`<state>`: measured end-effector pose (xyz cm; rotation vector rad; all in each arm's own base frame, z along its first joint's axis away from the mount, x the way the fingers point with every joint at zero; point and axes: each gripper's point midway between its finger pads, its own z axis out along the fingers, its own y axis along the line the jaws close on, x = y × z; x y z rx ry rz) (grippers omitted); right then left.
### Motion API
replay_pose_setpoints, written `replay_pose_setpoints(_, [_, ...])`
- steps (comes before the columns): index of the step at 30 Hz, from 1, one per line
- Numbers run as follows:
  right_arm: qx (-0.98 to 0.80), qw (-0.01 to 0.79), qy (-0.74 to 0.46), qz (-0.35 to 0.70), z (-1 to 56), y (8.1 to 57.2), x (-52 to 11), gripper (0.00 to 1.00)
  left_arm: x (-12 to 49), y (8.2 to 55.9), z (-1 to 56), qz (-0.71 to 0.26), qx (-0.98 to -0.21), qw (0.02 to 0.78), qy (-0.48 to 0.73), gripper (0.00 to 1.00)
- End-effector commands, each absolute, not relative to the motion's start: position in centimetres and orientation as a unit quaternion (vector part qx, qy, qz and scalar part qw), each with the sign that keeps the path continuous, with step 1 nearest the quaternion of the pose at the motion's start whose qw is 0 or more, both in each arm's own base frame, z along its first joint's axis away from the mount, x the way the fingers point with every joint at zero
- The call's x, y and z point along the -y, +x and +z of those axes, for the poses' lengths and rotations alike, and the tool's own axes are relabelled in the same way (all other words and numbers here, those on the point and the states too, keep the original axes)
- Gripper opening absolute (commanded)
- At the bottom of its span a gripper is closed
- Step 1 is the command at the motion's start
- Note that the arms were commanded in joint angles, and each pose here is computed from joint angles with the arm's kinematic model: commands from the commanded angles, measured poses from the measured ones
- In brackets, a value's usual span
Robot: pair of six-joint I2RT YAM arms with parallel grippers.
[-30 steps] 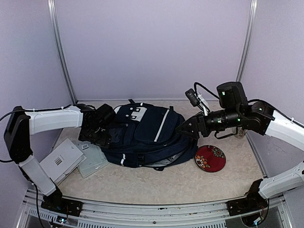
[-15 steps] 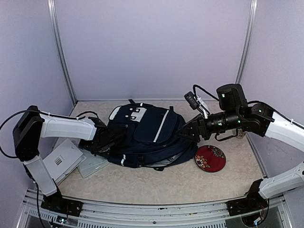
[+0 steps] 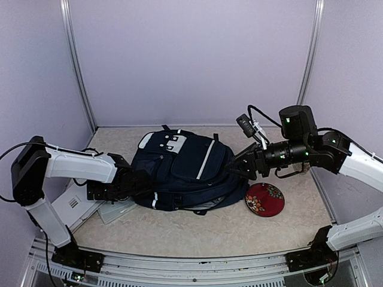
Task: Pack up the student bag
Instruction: Pick up the book from the book, then pass from the left arm to the right
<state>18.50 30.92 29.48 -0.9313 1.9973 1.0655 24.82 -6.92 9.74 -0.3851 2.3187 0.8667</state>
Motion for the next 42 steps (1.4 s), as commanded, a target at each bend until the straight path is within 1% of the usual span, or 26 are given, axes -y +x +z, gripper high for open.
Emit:
replay_pose_setpoints(1, [-0.758, 0.342, -0.372, 0.414, 29.7, 17.7, -30.8, 0.66, 5.3, 24.7, 9.4, 0.356, -0.863, 0.32, -0.164, 0.99])
replay_pose_setpoints(4, [-0.756, 0.344, -0.372, 0.415, 29.9, 17.6, -30.7, 0.67, 4.8, 25.0, 8.0, 0.338, -0.876, 0.3, -0.166, 0.99])
replay_pose_setpoints(6, [-0.754, 0.346, -0.372, 0.417, 30.0, 17.4, -30.6, 0.67, 4.5, 25.3, 7.3, 0.319, -0.881, 0.301, -0.178, 0.99])
replay_pose_setpoints(8, [-0.752, 0.347, -0.373, 0.418, 30.1, 17.4, -30.6, 0.67, 4.2, 25.4, 7.1, 0.313, -0.882, 0.303, -0.18, 0.94])
replay_pose_setpoints(11, [-0.752, 0.347, -0.374, 0.418, 30.2, 17.3, -30.5, 0.67, 3.8, 25.1, 6.8, 0.317, -0.883, 0.298, -0.176, 0.82])
replay_pose_setpoints(13, [-0.751, 0.348, -0.375, 0.417, 30.2, 17.4, -30.6, 0.68, 3.6, 25.0, 6.7, 0.32, -0.882, 0.299, -0.175, 0.71])
replay_pose_setpoints(16, [-0.75, 0.345, -0.377, 0.42, 30.3, 17.3, -30.7, 0.68, 4.1, 25.4, 6.6, 0.312, -0.886, 0.302, -0.166, 0.42])
replay_pose_setpoints(18, [-0.748, 0.345, -0.378, 0.422, 30.5, 17.2, -30.8, 0.68, 4.5, 25.7, 6.6, 0.303, -0.889, 0.303, -0.163, 0.17])
replay_pose_setpoints(19, [-0.747, 0.346, -0.378, 0.423, 30.7, 17.2, -30.7, 0.68, 4.7, 25.8, 6.6, 0.298, -0.89, 0.305, -0.164, 0.07])
replay_pose_setpoints(20, [-0.747, 0.348, -0.377, 0.423, 30.8, 17.2, -30.7, 0.68, 4.9, 25.9, 6.7, 0.291, -0.891, 0.308, -0.163, 0.0])
replay_pose_setpoints(23, [-0.747, 0.355, -0.375, 0.419, 31.0, 17.3, -30.4, 0.68, 6.2, 26.0, 7.7, 0.27, -0.892, 0.329, -0.153, 0.0])
replay_pose_setpoints(25, [-0.747, 0.354, -0.376, 0.419, 31.0, 17.3, -30.5, 0.68, 7.0, 26.0, 9.4, 0.264, -0.884, 0.352, -0.156, 0.0])
replay_pose_setpoints(30, [-0.734, 0.352, -0.385, 0.434, 31.8, 17.1, -31.2, 0.69, 10.9, 27.4, 17.1, 0.257, -0.852, 0.434, -0.141, 0.0])
replay_pose_setpoints(34, [-0.722, 0.358, -0.388, 0.448, 32.5, 17.2, -31.7, 0.73, 16.4, 27.9, 24.0, 0.239, -0.819, 0.514, -0.08, 0.0])
replay_pose_setpoints(37, [-0.684, 0.347, -0.411, 0.493, 34.1, 15.7, -32.1, 0.76, 21.0, 27.8, 28.8, 0.21, -0.794, 0.57, -0.038, 0.0])
replay_pose_setpoints(39, [-0.669, 0.351, -0.409, 0.511, 35.2, 15.5, -32.0, 0.77, 23.9, 27.3, 31.8, 0.193, -0.776, 0.601, -0.011, 0.0])
replay_pose_setpoints(42, [-0.682, 0.368, -0.392, 0.496, 35.7, 16.8, -31.6, 0.78, 28.2, 25.7, 36.0, 0.157, -0.753, 0.638, 0.028, 0.0])
